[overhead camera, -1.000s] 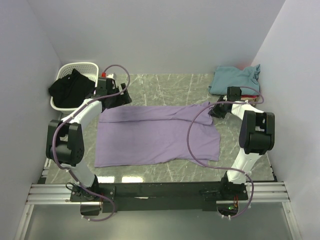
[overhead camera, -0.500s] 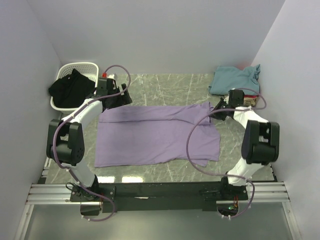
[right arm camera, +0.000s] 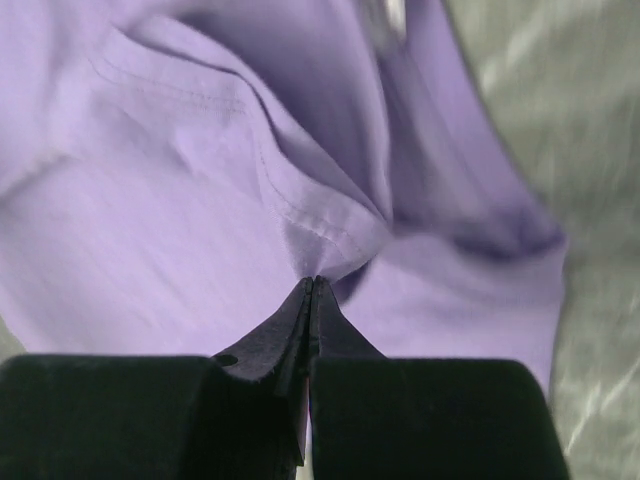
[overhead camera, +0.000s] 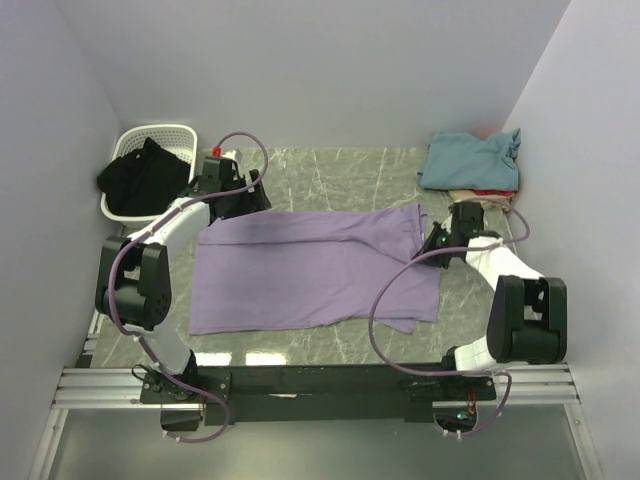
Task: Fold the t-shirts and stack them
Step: Fold the tshirt
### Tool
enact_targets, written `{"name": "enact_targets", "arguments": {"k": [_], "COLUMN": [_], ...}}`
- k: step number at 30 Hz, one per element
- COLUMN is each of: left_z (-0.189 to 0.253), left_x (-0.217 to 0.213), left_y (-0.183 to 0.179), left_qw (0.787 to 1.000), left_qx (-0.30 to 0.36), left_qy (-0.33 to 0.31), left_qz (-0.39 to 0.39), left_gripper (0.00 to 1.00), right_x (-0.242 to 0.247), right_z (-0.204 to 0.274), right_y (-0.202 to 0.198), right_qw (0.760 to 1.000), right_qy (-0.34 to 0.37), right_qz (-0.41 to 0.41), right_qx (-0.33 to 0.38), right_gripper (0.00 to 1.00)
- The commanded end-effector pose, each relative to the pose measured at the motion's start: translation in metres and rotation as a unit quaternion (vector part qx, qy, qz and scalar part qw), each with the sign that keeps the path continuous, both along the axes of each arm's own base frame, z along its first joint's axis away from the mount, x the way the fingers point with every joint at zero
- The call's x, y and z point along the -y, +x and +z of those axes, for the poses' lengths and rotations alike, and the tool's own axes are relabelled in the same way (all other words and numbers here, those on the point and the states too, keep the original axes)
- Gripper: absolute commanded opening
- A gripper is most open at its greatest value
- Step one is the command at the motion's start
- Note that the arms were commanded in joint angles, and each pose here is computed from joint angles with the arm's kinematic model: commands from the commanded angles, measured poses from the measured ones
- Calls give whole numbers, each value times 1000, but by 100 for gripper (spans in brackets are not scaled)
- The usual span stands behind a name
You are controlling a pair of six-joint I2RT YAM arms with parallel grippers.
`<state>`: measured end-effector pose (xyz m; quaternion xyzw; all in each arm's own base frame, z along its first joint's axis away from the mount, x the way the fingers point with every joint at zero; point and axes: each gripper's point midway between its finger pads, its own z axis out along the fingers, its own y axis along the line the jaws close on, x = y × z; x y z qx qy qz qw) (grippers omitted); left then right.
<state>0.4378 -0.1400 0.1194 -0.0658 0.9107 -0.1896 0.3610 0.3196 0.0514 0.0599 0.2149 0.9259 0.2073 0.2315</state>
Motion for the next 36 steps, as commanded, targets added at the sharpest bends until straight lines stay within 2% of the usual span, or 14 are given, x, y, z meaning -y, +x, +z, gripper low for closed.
{"name": "enact_targets", "arguments": {"k": [1, 5, 8, 12, 13, 14, 17, 18, 22, 25, 36], "left_z": [14, 10, 6, 3, 2, 2, 2, 4, 9, 11, 5], "left_x": [9, 10, 14, 17, 17, 17, 20, 22, 28, 30, 33], "left_y": [7, 7, 7, 5, 5, 4, 5, 5, 6, 6, 8], "left_qw": [1000, 1000, 999, 999, 999, 999, 999, 999, 999, 999, 998], "left_qx": [24, 20, 15, 11, 11, 11, 10, 12, 18, 18, 13], "left_qy": [-13, -13, -18, -18, -16, -16, -21, -22, -23, -25, -24], "left_qz": [-15, -15, -23, -28, -28, -29, -34, -35, -42, -43, -49], "left_gripper": [89, 89, 88, 88, 88, 88, 88, 88, 88, 88, 87], "right_x": [-16, -31, -44, -49, -45, -35, -26, -26, -37, -45, -56], "right_z": [13, 15, 1, -7, -4, 6, 34, 40, 51, 43, 33], "right_y": [-25, -46, -68, -85, -80, -69, -29, -18, 40, 71, 146], "right_qw": [999, 998, 997, 997, 998, 999, 995, 994, 994, 994, 994], "right_qy": [1, -6, 1, -10, -21, -39, -62, -61, -59, -53, -51], "right_qz": [32, 56, 78, 63, 48, 12, -3, 3, 28, 39, 40], "right_qx": [9, 4, -28, -40, -18, 15, 82, 90, 93, 82, 86], "right_gripper": [0, 0, 2, 0, 26, 37, 36, 43, 49, 49, 47]}}
